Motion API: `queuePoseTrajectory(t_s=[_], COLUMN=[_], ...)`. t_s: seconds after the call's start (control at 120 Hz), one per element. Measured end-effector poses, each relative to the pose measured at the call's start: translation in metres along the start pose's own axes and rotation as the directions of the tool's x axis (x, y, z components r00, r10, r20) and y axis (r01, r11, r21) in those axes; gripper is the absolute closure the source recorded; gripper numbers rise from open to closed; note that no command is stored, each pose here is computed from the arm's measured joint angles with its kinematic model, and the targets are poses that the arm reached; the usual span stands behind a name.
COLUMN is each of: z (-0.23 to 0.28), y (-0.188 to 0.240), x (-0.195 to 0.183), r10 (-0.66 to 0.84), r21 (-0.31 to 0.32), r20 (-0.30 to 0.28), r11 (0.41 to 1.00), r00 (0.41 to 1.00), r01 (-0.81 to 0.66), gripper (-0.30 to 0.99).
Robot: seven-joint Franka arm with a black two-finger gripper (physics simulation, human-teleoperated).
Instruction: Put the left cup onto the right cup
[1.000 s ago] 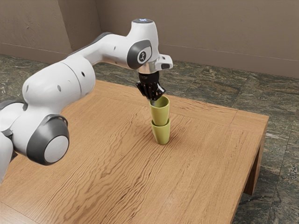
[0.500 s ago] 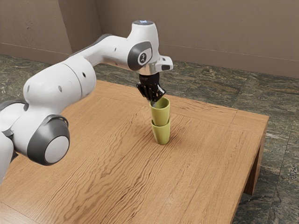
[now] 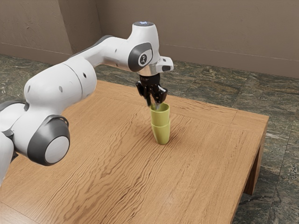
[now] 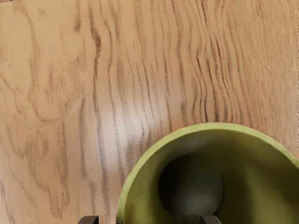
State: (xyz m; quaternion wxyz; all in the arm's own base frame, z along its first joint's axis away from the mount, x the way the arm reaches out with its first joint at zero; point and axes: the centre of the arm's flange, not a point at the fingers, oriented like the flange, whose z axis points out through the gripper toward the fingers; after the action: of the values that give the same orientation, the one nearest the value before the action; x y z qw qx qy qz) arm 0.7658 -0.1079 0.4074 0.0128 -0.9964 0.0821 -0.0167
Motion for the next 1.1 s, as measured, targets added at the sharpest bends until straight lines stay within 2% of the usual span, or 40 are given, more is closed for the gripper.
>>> queuePoseTrajectory(t_s=[0.158,0.358,0.633,1.1], z=[-0.002,-0.008,-0.031,-0.077], y=[0.0,0.0,-0.001,-0.005], x=[0.0,-0.002,-0.01,-0.037], r10=[0.0,-0.005,-0.012,-0.023], r21=[-0.002,-0.012,-0.031,-0.053], r20=[-0.005,-0.01,-0.023,-0.028], r11=[1.0,1.0,0.999,0.998], r00=[1.0,1.0,1.0,0.999], r01=[0.0,0.005,0.012,0.021], gripper=[0.2,0.08,0.02,0.0])
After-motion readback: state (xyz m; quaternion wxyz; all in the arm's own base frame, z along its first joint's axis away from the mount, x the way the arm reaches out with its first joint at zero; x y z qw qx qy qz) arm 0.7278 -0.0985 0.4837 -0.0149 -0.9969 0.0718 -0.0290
